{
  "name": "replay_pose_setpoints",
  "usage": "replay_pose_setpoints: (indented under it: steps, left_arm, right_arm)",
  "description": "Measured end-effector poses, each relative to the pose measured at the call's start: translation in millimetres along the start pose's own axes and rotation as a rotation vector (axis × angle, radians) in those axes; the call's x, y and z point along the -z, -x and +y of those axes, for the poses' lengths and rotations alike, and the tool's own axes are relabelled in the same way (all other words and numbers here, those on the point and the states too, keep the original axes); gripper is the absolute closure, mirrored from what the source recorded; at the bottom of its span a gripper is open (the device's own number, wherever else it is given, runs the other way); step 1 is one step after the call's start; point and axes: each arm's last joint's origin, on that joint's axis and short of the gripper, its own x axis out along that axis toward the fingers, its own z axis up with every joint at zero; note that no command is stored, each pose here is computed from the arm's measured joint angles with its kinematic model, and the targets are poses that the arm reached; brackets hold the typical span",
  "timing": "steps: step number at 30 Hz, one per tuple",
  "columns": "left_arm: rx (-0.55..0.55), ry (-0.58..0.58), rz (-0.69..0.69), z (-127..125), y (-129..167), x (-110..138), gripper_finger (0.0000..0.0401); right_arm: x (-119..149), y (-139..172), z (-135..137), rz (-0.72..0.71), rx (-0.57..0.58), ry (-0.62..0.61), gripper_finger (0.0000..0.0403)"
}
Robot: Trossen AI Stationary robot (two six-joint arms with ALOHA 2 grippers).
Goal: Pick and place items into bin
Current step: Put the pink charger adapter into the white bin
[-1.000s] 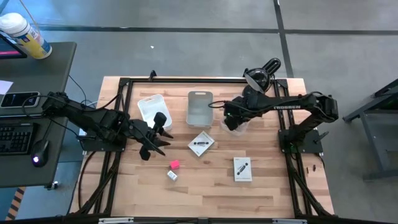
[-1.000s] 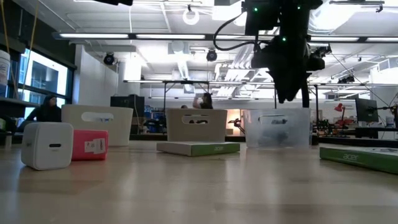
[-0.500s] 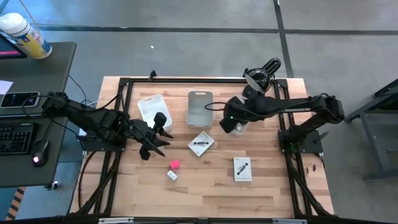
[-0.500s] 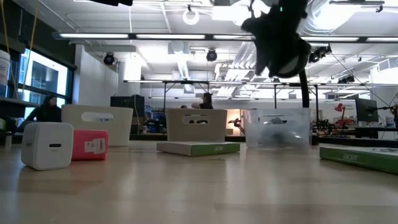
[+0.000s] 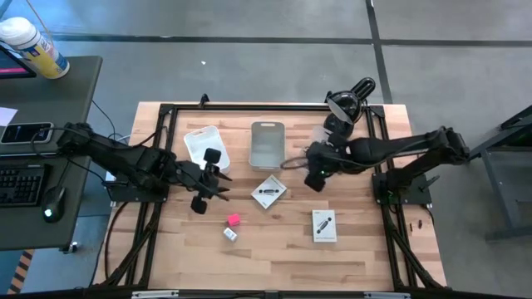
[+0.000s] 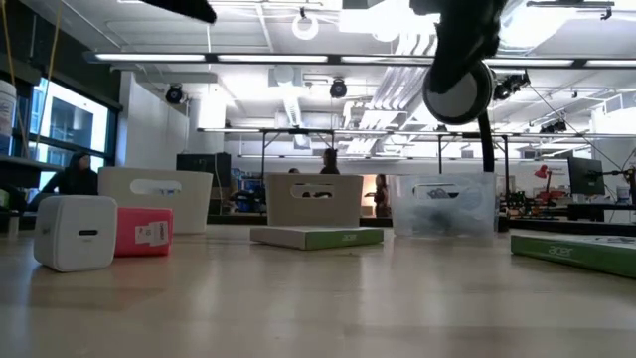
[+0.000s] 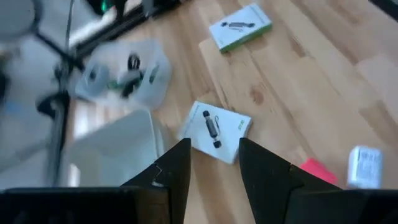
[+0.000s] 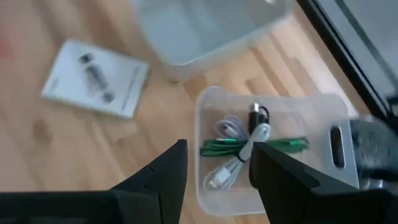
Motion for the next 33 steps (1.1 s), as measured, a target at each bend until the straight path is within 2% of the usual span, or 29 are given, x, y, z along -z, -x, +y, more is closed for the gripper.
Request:
replay_pose_setpoints:
  steps: [6,10,14,19,23,33]
  left_arm:
    - [0.034,0.226,0.122,-9.6,-24.4,4.9,0.0279]
    - [0.142,0.271,0.172,-22.7,-45.5,4.4,0.0279]
    - [0.223,0.244,0.226,-38.5,-58.2,6.0,0.0279]
    - [0.247,0.207,0.249,-51.1,-62.9,5.8,0.0279]
    - [0.26,0.166,0.296,-59.7,-67.8,9.4,0.0279]
    - [0.297,0.16,0.389,-69.4,-87.8,17.7,0.0279]
  right_arm:
    - [8.2,20.7,7.7,-0.06,-0.074,0.26,0.0227]
    - [13.3,29.9,8.7,-0.133,-0.15,0.348,0.0224]
    - [18.7,31.4,6.7,-0.169,-0.22,0.356,0.023]
    - [27.0,28.6,3.7,-0.192,-0.274,0.344,0.0242]
    - [32.8,16.4,9.7,-0.205,-0.347,0.338,0.0251]
    - [43.1,-16.0,22.3,-0.328,-0.43,0.261,0.0257]
